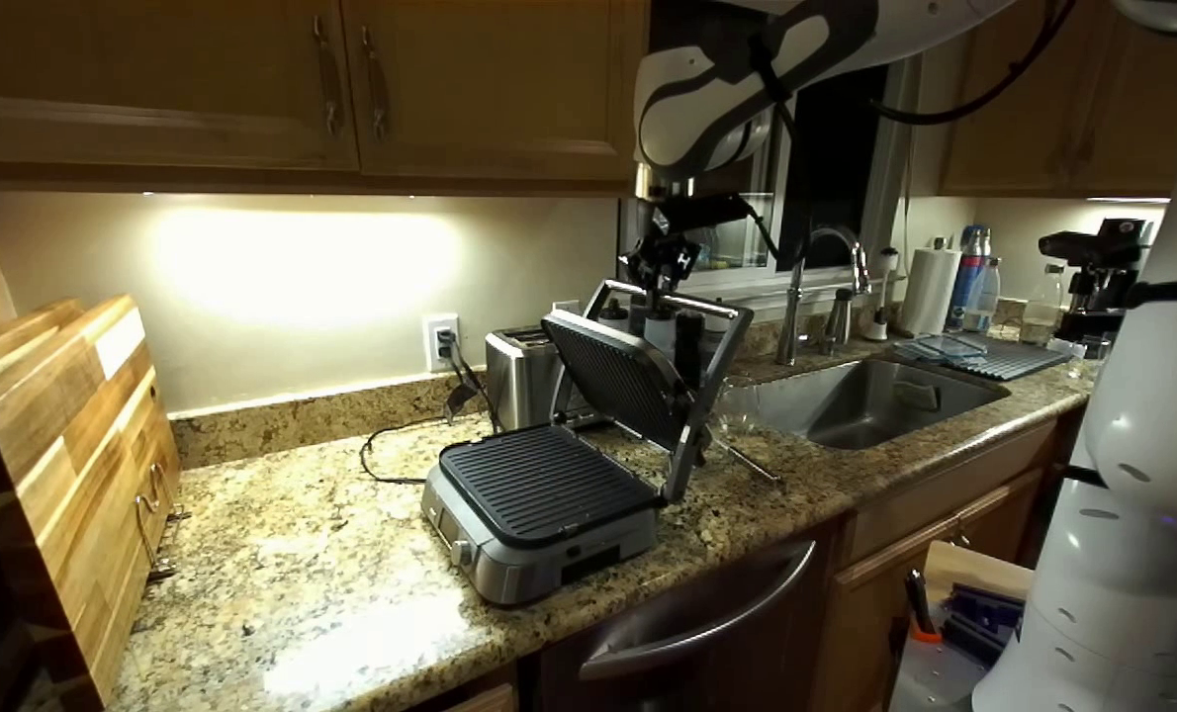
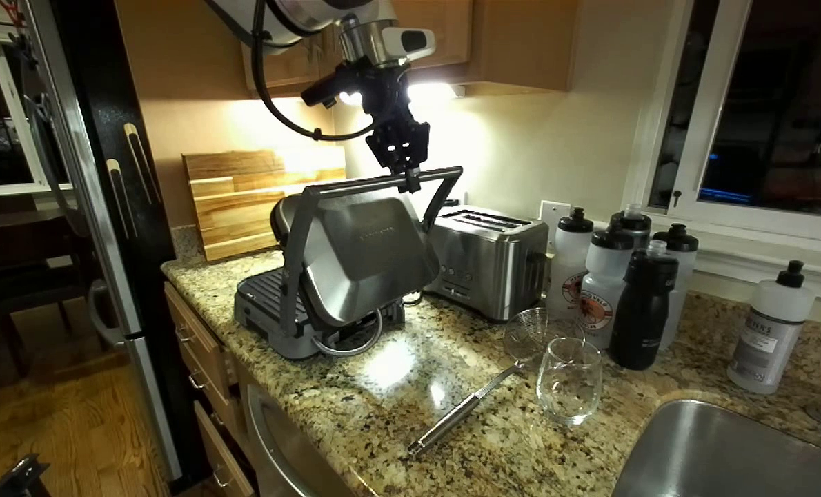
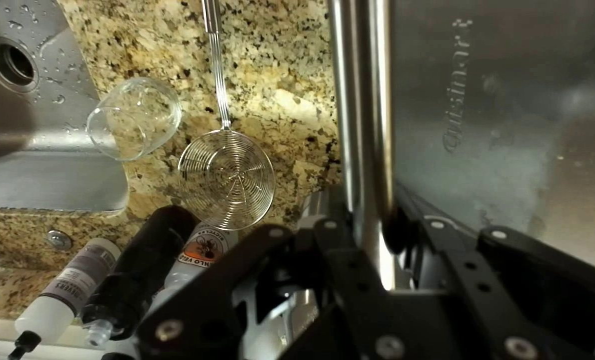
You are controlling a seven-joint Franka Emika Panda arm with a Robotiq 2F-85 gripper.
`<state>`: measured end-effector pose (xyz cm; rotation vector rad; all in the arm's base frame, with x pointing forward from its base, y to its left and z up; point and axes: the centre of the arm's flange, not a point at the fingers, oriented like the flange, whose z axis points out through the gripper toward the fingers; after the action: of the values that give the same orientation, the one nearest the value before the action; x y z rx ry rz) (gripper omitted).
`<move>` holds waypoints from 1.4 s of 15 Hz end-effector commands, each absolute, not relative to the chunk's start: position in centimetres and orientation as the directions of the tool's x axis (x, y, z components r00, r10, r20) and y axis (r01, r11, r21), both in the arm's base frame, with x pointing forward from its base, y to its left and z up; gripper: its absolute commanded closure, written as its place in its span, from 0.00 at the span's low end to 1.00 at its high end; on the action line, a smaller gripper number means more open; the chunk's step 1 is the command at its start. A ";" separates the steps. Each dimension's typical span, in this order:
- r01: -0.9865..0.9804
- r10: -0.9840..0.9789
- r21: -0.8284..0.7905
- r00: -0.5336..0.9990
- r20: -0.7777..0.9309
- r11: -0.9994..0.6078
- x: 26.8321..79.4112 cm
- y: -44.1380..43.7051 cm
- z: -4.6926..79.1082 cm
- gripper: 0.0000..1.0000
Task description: Open the sandwich maker
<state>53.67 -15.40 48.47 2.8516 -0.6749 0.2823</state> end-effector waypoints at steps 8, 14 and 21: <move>-0.572 -0.550 0.157 0.819 0.164 -0.805 54.2 -17.2 43.8 0.89; -0.577 -0.562 0.162 0.817 0.132 -0.801 54.3 -18.2 42.4 0.89; -0.576 -0.568 0.176 0.817 0.097 -0.798 54.6 -18.7 41.5 0.89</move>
<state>53.17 -20.17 44.63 2.8210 -0.7265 0.1110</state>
